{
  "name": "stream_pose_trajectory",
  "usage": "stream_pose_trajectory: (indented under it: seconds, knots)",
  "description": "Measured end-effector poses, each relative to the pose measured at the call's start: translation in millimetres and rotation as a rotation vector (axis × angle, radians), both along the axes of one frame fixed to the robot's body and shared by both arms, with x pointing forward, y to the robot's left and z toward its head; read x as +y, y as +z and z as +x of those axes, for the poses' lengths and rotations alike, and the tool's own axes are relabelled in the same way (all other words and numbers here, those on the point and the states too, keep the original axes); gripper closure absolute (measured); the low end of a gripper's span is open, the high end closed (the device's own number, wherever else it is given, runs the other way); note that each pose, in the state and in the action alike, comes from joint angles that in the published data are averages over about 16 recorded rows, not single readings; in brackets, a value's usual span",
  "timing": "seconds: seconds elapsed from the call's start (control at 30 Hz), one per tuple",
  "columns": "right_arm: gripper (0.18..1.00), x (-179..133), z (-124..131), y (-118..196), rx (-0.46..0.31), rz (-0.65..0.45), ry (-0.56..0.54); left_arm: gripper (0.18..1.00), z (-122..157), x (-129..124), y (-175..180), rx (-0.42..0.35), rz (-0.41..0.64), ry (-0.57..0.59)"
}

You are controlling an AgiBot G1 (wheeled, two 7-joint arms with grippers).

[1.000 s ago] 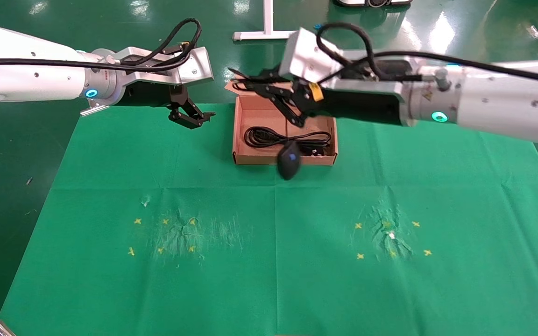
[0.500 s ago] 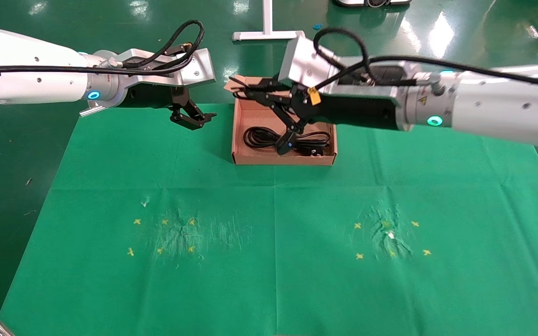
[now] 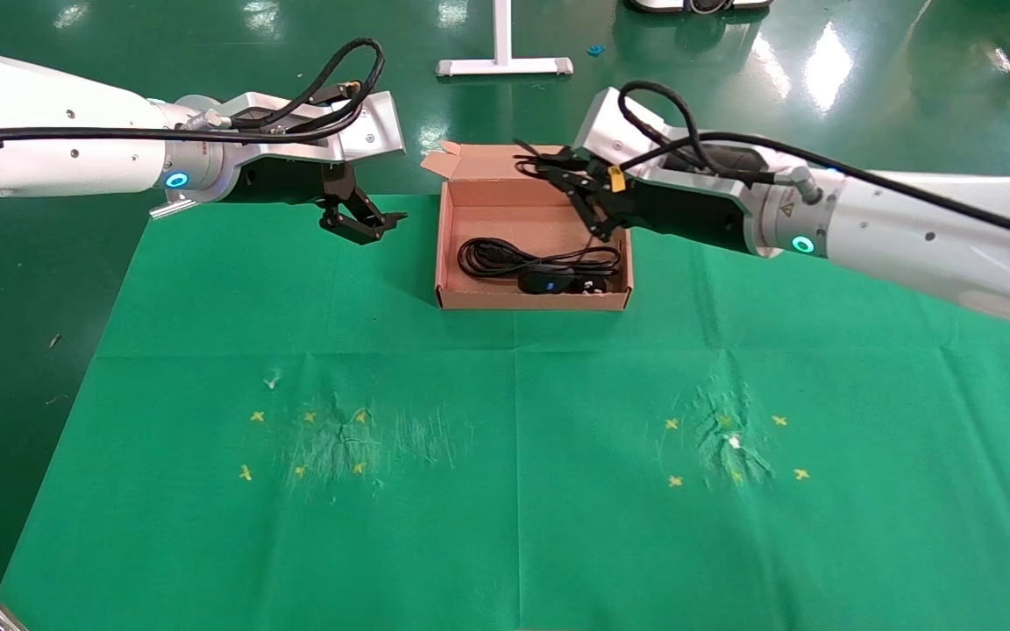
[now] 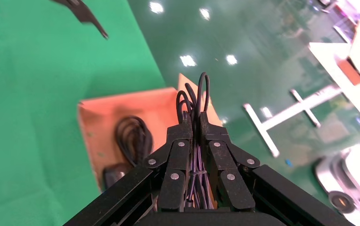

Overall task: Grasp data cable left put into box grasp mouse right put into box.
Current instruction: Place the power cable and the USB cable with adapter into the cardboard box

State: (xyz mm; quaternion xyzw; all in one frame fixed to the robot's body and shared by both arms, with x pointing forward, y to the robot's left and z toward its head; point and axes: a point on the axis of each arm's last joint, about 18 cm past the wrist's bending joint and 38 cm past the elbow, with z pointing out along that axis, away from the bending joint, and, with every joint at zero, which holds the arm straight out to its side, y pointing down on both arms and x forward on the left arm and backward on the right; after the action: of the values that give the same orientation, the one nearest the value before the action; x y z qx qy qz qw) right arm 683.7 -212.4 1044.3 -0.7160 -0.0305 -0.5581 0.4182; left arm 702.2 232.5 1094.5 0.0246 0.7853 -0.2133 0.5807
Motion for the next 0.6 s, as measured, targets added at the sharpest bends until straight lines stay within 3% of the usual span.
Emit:
stream_pose_trajectory:
  seconds: [0.6]
  knots:
    - [0.953, -5.2, 6.4, -8.1, -0.004, 0.002, -0.037, 0.184, -0.1, 0.3, -0.3, 0.000, 0.000, 0.001]
